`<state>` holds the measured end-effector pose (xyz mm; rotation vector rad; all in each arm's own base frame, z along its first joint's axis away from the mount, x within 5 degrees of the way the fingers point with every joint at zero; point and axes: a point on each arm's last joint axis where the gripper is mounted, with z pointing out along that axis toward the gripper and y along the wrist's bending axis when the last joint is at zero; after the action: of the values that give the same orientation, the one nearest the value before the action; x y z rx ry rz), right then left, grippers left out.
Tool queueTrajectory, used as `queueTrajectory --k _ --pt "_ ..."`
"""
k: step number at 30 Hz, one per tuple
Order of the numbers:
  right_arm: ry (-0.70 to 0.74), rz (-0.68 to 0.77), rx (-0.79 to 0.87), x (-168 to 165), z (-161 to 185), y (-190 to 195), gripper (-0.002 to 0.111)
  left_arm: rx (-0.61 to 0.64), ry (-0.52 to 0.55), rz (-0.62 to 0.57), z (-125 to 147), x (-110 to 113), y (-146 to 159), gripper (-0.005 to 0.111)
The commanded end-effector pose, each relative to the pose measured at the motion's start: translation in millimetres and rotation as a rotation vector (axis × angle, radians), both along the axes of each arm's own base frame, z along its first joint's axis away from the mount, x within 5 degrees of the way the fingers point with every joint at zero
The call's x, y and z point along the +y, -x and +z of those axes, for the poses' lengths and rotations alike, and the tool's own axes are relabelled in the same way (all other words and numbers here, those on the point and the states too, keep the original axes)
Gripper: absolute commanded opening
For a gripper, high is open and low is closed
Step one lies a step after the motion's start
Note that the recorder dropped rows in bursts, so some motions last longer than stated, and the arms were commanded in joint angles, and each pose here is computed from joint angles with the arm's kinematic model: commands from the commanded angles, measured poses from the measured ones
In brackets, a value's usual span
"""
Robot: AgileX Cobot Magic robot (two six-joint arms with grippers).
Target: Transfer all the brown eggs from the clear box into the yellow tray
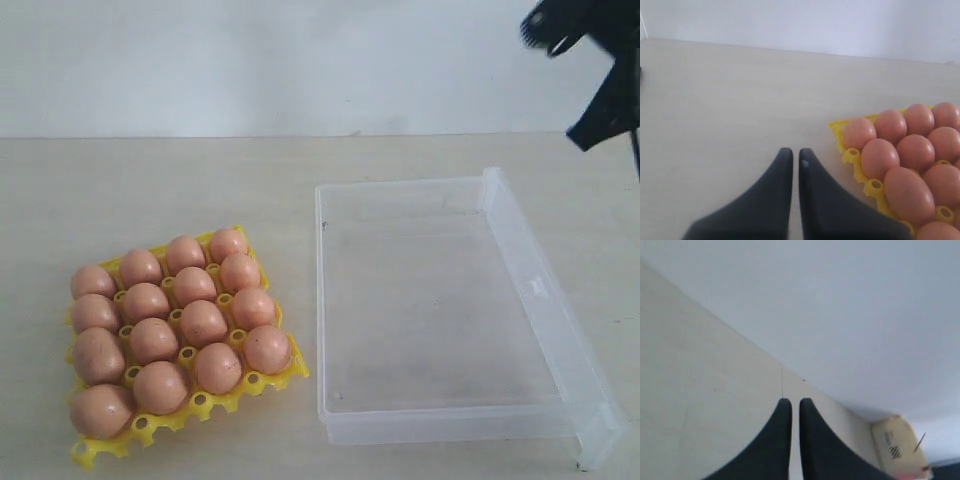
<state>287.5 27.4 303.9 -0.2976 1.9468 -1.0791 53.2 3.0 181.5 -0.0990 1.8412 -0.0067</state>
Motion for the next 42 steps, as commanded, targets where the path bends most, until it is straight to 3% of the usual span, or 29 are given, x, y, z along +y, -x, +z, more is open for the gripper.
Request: queueTrajectory --k 1,4,6,8,10,12,16,19,23,31,42 --pt "-0.470 -0.068 -0.280 -36 19 6 0.001 -0.005 0.001 0.003 0 0 0 0.004" --pt "-0.854 0.014 -0.412 -52 30 16 0.001 -0.005 0.001 0.003 0 0 0 0.004" --pt "-0.994 0.192 -0.412 -53 37 25 0.001 -0.005 0.001 0.003 0 0 0 0.004" --pt "-1.038 0.383 -0.357 -46 42 36 0.001 -0.005 0.001 0.003 0 0 0 0.004" --pt "-1.020 0.526 -0.306 -39 42 53 0.001 -0.005 0.001 0.003 0 0 0 0.004" --pt "-1.018 0.543 -0.310 -36 38 70 0.001 -0.005 0.001 0.003 0 0 0 0.004" --pt "-1.094 0.391 -0.438 -41 22 107 0.001 -0.005 0.001 0.003 0 0 0 0.004" --pt "-1.035 0.252 -0.539 -50 10 139 0.001 -0.005 0.001 0.003 0 0 0 0.004" --pt "-0.983 0.222 -0.553 -46 -11 165 0.001 -0.005 0.001 0.003 0 0 0 0.004" --pt "-1.124 0.598 -0.343 -1 -34 178 0.001 -0.005 0.001 0.003 0 0 0 0.004" --pt "-1.157 0.690 -0.292 10 -35 182 0.001 -0.005 0.001 0.003 0 0 0 0.004"
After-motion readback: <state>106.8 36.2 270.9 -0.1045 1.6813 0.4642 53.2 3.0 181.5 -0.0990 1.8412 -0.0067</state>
